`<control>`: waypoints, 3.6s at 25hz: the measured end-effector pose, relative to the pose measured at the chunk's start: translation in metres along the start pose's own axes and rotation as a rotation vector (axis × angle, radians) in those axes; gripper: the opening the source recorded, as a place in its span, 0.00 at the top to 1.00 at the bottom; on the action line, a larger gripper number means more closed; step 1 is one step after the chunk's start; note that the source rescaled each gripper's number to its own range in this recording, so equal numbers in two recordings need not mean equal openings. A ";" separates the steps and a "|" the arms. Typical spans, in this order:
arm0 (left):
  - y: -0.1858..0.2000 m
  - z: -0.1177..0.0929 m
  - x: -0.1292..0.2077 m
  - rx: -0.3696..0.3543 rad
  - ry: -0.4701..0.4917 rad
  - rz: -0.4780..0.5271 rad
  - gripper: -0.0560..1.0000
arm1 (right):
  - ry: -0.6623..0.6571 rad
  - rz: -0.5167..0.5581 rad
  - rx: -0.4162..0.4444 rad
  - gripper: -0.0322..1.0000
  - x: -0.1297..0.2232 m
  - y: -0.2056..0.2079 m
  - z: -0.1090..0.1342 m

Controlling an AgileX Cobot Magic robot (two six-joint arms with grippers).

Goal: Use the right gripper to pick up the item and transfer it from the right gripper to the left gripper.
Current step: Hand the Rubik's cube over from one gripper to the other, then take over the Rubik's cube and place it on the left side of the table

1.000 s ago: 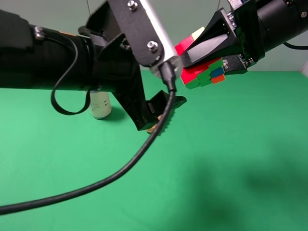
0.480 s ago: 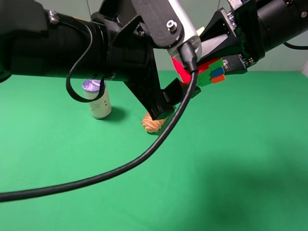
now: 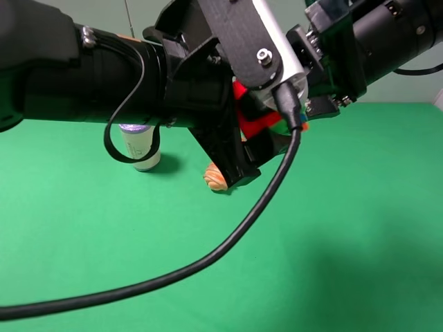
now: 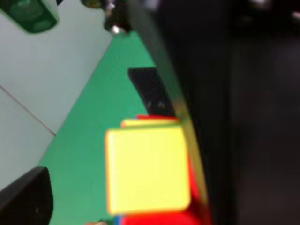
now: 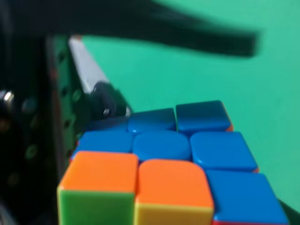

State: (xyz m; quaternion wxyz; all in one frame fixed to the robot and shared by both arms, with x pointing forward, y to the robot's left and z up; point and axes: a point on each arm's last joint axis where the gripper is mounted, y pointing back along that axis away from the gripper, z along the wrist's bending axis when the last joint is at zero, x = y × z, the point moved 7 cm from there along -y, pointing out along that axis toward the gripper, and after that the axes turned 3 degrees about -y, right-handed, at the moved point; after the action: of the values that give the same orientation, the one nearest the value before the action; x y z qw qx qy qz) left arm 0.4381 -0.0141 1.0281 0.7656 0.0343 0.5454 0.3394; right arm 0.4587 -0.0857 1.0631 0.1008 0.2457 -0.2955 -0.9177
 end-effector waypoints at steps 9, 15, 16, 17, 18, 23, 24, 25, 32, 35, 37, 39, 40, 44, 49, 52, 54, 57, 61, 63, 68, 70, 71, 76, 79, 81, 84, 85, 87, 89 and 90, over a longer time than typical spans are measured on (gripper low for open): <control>0.000 -0.003 0.000 0.022 0.039 0.001 0.26 | 0.011 0.013 0.004 0.96 0.002 -0.002 0.001; 0.000 -0.009 0.000 0.055 0.039 0.003 0.71 | 0.012 0.010 0.007 0.96 0.002 -0.002 0.001; 0.000 -0.009 0.000 0.055 0.036 0.003 0.76 | 0.010 0.010 0.006 0.96 0.002 -0.002 0.001; 0.000 -0.009 0.000 0.056 0.036 0.003 0.77 | 0.009 0.010 0.006 0.96 0.002 -0.002 0.001; 0.000 -0.009 0.000 0.056 0.036 0.003 0.77 | 0.009 0.009 0.006 0.96 0.001 -0.002 0.001; 0.000 -0.010 0.000 0.060 0.035 0.004 0.84 | 0.006 0.009 0.004 0.96 0.001 -0.002 0.001; 0.000 -0.010 0.000 0.060 0.035 0.004 0.84 | 0.004 0.009 0.003 0.96 0.001 -0.002 0.001; 0.000 -0.010 0.000 0.060 0.035 0.004 0.84 | 0.004 0.009 0.003 0.96 0.001 -0.002 0.001; 0.000 -0.010 0.000 0.061 0.034 0.004 0.84 | 0.001 0.009 0.003 0.96 0.001 -0.002 0.001; 0.000 -0.010 0.000 0.061 0.034 0.004 0.84 | -0.003 0.009 0.003 0.96 0.001 -0.002 0.001; 0.000 -0.010 0.000 0.061 0.034 0.004 0.85 | -0.012 0.010 0.004 0.96 0.002 -0.002 0.001; 0.000 -0.010 0.000 0.062 0.034 0.004 0.86 | -0.032 0.010 0.010 0.96 0.002 -0.002 0.000; 0.000 -0.010 0.000 0.062 0.034 0.004 0.88 | -0.047 0.010 0.015 0.93 0.002 -0.002 0.000; 0.000 -0.011 0.000 0.067 0.035 0.004 0.95 | -0.057 0.021 0.078 0.19 0.004 -0.002 -0.010; 0.000 -0.012 0.001 0.070 0.035 0.006 0.95 | -0.055 0.026 0.092 0.03 0.005 -0.002 -0.013; 0.000 -0.012 0.001 0.074 0.035 0.007 0.95 | -0.055 0.027 0.094 0.01 0.005 -0.002 -0.013; 0.000 -0.013 0.001 0.076 0.035 0.007 0.95 | -0.054 0.028 0.096 0.01 0.005 -0.002 -0.013; 0.000 -0.013 0.001 0.081 0.035 0.007 0.95 | -0.055 0.032 0.099 0.01 0.006 -0.002 -0.014; 0.000 -0.014 0.001 0.086 0.035 0.009 0.95 | -0.051 0.038 0.112 0.01 0.008 -0.001 -0.013; -0.001 -0.015 0.002 0.087 0.035 0.010 0.95 | -0.049 0.037 0.126 0.01 0.009 0.001 -0.013; -0.001 -0.015 0.002 0.090 0.035 0.011 0.95 | -0.050 0.037 0.159 0.01 0.012 0.005 -0.013; -0.001 -0.016 0.002 0.091 0.034 0.011 0.95 | -0.051 0.038 0.164 0.01 0.012 0.006 -0.013; -0.002 -0.016 0.003 0.092 0.034 0.013 0.95 | -0.054 0.039 0.168 0.01 0.013 0.006 -0.014; -0.002 -0.017 0.003 0.094 0.032 0.015 0.95 | -0.048 0.041 0.184 0.00 0.013 0.009 -0.014; -0.002 -0.016 0.003 0.092 0.032 0.015 0.95 | -0.020 0.037 0.206 0.00 0.011 0.015 -0.011; -0.002 -0.016 0.003 0.091 0.032 0.015 0.95 | 0.000 0.030 0.230 0.00 0.009 0.020 -0.010; -0.003 -0.015 0.003 0.084 0.032 0.014 0.95 | 0.016 0.026 0.257 0.00 0.006 0.026 -0.008; -0.003 -0.015 0.003 0.083 0.032 0.014 0.95 | 0.019 0.027 0.264 0.00 0.006 0.027 -0.008; -0.003 -0.015 0.003 0.083 0.031 0.014 0.95 | 0.024 0.025 0.269 0.00 0.007 0.028 -0.008; -0.003 -0.015 0.003 0.083 0.031 0.014 0.95 | 0.027 0.023 0.274 0.00 0.007 0.030 -0.007; -0.003 -0.015 0.003 0.084 0.031 0.015 0.95 | 0.030 0.021 0.280 0.00 0.006 0.032 -0.007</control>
State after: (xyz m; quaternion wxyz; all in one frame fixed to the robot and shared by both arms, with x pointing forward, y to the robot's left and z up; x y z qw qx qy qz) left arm 0.4270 -0.0191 1.0183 0.7523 0.0651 0.5707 0.3226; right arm 0.4585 -0.1171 1.0747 0.0797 0.2679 -0.4218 -0.8625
